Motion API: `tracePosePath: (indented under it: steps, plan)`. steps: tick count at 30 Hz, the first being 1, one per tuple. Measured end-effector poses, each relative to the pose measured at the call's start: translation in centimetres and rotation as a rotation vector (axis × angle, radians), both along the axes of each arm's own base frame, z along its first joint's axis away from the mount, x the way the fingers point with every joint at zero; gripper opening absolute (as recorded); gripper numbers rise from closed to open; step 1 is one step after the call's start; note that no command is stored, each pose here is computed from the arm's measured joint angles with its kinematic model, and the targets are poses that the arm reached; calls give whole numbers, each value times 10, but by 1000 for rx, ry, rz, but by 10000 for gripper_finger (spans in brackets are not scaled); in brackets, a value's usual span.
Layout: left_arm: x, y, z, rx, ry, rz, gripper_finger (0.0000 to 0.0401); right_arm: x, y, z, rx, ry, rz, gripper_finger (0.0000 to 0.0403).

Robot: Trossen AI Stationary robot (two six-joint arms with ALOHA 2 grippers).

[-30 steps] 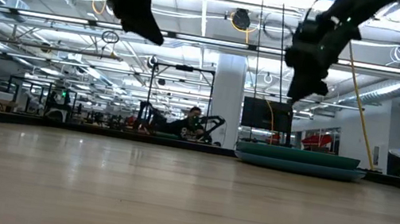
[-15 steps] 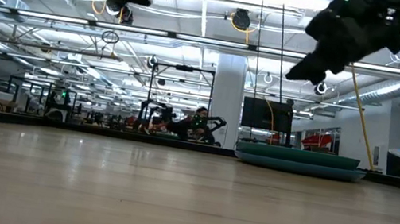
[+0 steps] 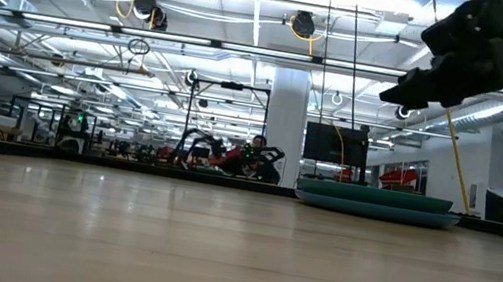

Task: Stack plastic plates
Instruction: Return to Home Position

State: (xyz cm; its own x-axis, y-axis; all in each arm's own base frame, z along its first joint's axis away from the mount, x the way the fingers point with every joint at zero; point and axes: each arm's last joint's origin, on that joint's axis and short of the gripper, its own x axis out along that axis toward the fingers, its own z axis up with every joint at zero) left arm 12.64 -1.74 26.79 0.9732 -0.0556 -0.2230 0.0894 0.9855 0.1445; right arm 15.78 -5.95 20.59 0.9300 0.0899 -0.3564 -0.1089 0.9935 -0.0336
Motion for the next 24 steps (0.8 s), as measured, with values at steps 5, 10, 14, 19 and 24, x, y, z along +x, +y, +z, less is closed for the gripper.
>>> tracePosePath:
  steps: [5,10,14,19,24]
  plan:
    - [-32,7,5,2,-60,41,88,-16,7,-6,-40,-50,6,130]
    - [-53,10,11,-16,-164,55,88,-31,15,-14,-75,-108,5,130]
    - [-62,12,14,-24,-213,69,88,-41,19,-18,-95,-144,5,130]
    - [-66,14,15,-23,-238,105,88,-50,23,-21,-108,-163,3,130]
    - [-66,14,14,-23,-237,108,88,-58,27,-25,-128,-188,3,130]
